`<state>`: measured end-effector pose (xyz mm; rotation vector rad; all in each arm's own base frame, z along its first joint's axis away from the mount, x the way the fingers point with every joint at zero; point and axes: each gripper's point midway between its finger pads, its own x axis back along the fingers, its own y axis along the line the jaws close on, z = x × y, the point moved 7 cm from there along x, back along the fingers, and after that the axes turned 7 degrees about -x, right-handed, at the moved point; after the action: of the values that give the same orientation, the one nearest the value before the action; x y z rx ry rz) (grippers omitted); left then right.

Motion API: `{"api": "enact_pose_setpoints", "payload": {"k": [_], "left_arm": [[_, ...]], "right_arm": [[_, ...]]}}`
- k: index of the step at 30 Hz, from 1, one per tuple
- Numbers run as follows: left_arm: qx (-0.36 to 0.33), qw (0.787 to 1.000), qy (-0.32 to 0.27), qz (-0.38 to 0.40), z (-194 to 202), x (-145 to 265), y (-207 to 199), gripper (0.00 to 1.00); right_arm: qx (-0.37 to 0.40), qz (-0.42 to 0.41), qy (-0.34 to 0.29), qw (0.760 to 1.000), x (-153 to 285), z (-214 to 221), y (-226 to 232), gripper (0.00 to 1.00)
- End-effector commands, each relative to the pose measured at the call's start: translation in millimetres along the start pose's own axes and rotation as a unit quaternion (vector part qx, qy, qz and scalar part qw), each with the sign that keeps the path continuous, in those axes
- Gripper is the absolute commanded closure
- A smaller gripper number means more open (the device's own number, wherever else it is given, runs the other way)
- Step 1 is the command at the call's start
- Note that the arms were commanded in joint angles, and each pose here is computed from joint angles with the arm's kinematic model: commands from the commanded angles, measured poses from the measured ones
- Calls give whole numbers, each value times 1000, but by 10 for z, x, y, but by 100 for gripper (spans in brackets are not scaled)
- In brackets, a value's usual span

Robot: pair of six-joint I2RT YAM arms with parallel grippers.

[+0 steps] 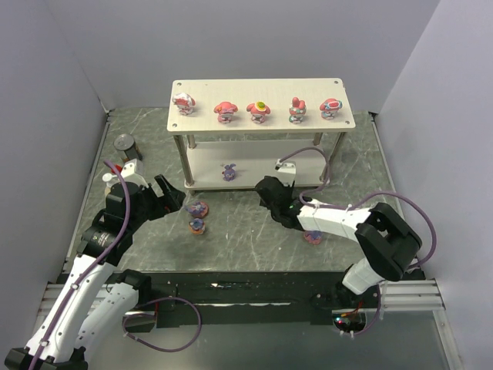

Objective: Place and organize the plastic toys onto the shelf

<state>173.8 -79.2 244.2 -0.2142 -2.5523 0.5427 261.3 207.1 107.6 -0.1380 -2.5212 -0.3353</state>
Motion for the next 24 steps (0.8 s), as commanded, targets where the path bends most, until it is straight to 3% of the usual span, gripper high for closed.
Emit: {"api": "enact_pose_setpoints", "payload": {"k": [1,12,24], "left_arm": [[-6,1000,-18,15,-70,2,-37,4],[-5,1000,-18,14,-69,2,-34,4],[-5,1000,-17,14,-68,-1,-33,4]], "right_arm": [[-7,-28,-39,999,104,-329,212,96],[7,-46,-77,996,-144,-605,662,95],[22,-39,-68,997,-467,-510,786,93]]}}
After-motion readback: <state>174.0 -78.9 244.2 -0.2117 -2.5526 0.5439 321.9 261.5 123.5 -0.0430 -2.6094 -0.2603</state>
